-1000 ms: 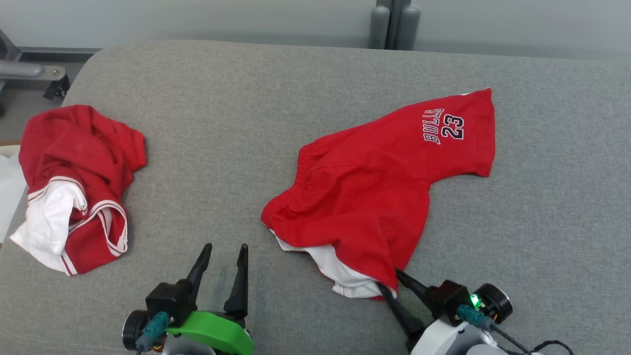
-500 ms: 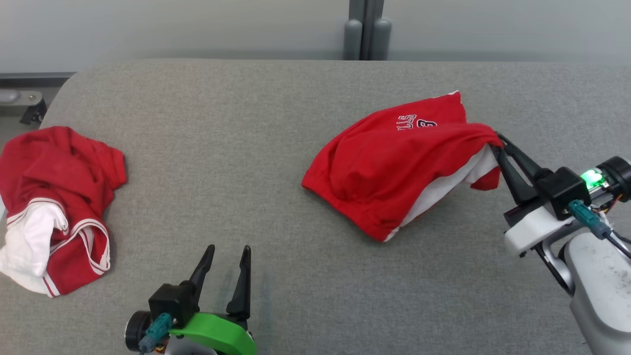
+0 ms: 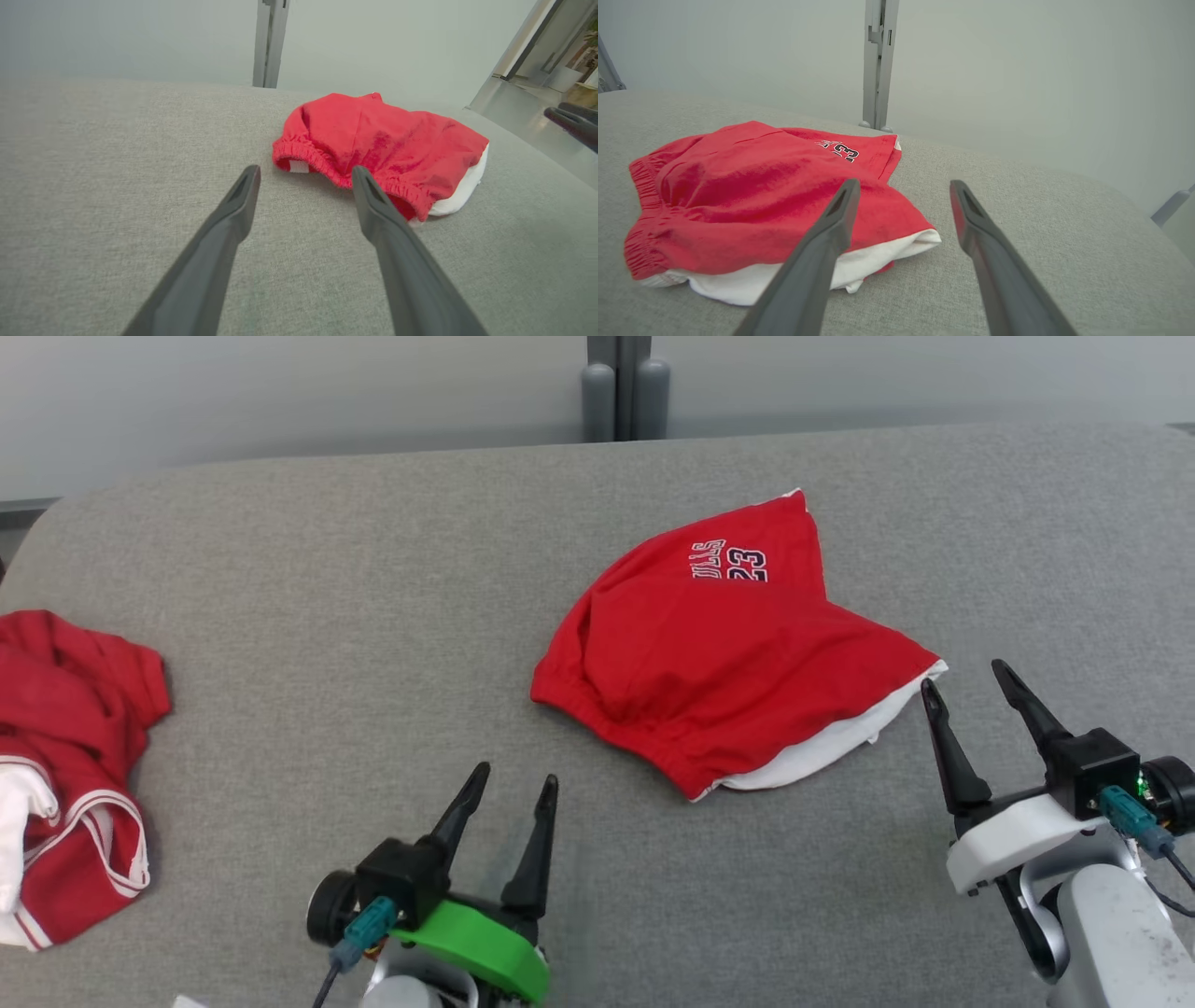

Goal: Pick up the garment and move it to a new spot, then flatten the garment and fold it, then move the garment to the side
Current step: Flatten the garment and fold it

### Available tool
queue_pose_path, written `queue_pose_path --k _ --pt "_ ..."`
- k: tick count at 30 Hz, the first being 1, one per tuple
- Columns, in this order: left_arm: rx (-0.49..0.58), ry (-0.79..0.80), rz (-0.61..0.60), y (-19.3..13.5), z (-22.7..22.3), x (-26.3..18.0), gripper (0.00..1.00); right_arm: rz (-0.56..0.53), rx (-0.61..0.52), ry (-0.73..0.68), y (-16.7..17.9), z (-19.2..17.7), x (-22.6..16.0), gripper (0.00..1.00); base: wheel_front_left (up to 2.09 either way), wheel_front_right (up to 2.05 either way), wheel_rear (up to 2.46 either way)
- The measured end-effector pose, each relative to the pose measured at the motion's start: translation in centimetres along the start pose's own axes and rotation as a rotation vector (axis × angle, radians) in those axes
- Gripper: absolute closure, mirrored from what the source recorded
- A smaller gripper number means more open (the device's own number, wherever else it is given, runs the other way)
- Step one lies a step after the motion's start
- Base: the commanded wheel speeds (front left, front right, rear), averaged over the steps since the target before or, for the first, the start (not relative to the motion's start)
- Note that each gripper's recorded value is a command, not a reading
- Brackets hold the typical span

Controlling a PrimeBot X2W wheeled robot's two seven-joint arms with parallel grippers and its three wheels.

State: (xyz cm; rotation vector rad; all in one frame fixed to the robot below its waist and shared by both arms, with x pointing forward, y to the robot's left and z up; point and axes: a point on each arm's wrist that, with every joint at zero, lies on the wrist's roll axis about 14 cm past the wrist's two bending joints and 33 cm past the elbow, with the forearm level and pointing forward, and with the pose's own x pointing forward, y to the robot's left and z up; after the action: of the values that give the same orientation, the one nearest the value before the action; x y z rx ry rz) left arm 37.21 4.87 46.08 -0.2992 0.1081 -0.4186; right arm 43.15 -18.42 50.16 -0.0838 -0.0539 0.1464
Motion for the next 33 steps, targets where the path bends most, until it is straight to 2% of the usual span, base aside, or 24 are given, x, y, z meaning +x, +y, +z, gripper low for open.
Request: queue_pose_path --k 6,12,18,25,26,27,28,33 --pt "-0.019 0.026 -0.190 -5.1 -0.6 3.2 0.00 -0.044 0.031 0.010 -0.5 -0.7 -0.5 0.00 0.00 0.00 0.00" --pt "-0.031 0.112 -0.323 -8.4 -3.3 4.9 0.00 -0.079 0.031 0.019 -1.5 -1.1 -0.4 0.00 0.00 0.00 0.00" --pt "-0.023 0.186 -0.379 -9.4 -6.0 6.0 0.00 -0.109 0.029 0.051 -2.4 -2.3 -0.7 0.00 0.00 0.00 0.00" --pt "-0.019 0.274 -0.358 -8.3 -9.2 6.7 0.00 -0.145 0.021 0.091 -3.5 -3.4 -1.6 0.00 0.00 0.00 0.00" --pt "-0.021 0.282 -0.356 -8.2 -9.4 6.8 0.18 -0.150 0.019 0.095 -3.7 -3.6 -1.8 0.00 0.00 0.00 0.00" --pt "-0.023 0.289 -0.354 -8.1 -9.7 6.8 0.74 -0.155 0.018 0.098 -3.8 -3.6 -1.9 0.00 0.00 0.00 0.00" --pt "-0.026 0.290 -0.349 -8.0 -9.7 6.8 1.00 -0.159 0.018 0.098 -3.9 -3.6 -1.9 0.00 0.00 0.00 0.00" --pt "-0.047 0.253 -0.325 -7.6 -8.4 7.0 1.00 -0.152 0.026 0.099 -3.6 -3.7 -1.8 0.00 0.00 0.00 0.00"
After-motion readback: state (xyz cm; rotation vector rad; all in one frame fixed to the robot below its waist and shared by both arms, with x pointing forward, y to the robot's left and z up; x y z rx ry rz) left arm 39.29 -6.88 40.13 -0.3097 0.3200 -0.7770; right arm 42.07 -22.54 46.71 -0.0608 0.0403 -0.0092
